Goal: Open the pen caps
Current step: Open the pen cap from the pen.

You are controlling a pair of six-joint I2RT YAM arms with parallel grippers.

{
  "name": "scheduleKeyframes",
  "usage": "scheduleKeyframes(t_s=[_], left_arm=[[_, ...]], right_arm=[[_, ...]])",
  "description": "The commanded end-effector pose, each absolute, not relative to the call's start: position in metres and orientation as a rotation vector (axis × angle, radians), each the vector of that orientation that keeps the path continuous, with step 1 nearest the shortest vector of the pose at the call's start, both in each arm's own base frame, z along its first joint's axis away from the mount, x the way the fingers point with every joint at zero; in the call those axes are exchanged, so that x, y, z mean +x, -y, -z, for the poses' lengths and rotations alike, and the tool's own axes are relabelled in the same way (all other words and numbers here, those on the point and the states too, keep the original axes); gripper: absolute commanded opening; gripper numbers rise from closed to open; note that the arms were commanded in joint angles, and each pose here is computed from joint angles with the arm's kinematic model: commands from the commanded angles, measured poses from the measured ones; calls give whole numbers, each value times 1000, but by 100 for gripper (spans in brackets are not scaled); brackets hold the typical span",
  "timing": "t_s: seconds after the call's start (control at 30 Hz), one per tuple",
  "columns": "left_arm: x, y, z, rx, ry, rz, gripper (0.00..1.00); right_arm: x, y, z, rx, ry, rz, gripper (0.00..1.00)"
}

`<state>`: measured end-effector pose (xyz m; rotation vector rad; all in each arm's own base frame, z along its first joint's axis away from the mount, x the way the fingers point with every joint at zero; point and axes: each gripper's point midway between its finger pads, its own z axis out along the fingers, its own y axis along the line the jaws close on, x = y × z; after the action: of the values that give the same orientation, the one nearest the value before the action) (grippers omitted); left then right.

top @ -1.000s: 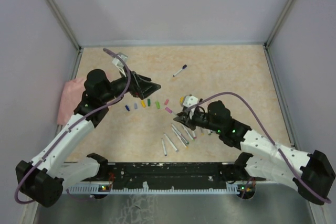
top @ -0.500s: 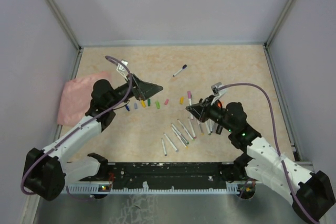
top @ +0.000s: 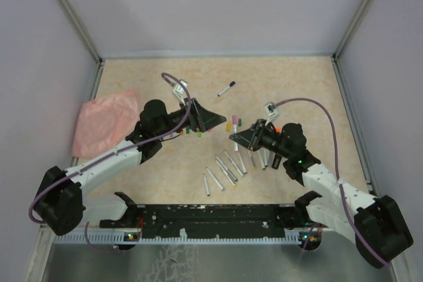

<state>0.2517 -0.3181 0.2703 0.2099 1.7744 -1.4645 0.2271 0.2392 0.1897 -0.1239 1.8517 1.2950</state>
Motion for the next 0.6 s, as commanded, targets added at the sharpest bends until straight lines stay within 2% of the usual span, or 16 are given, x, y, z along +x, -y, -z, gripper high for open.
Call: scheduleKeyframes(t_s=[0.0, 0.13, 0.23, 0.57], left_arm=[[274, 329, -278, 194, -1741, 1360, 84], [284, 341, -270, 188, -1793, 1365, 79], [284, 349, -268, 217, -1806, 1390, 68], [274, 367, -259, 254, -1855, 1464, 54]], right_arm=[[220, -251, -216, -182, -1755, -1453, 0], [218, -256, -218, -206, -1747, -1492, 0], [217, -256, -218, -209, -1746, -1494, 0], [218, -258, -218, -219, -1743, -1507, 0]])
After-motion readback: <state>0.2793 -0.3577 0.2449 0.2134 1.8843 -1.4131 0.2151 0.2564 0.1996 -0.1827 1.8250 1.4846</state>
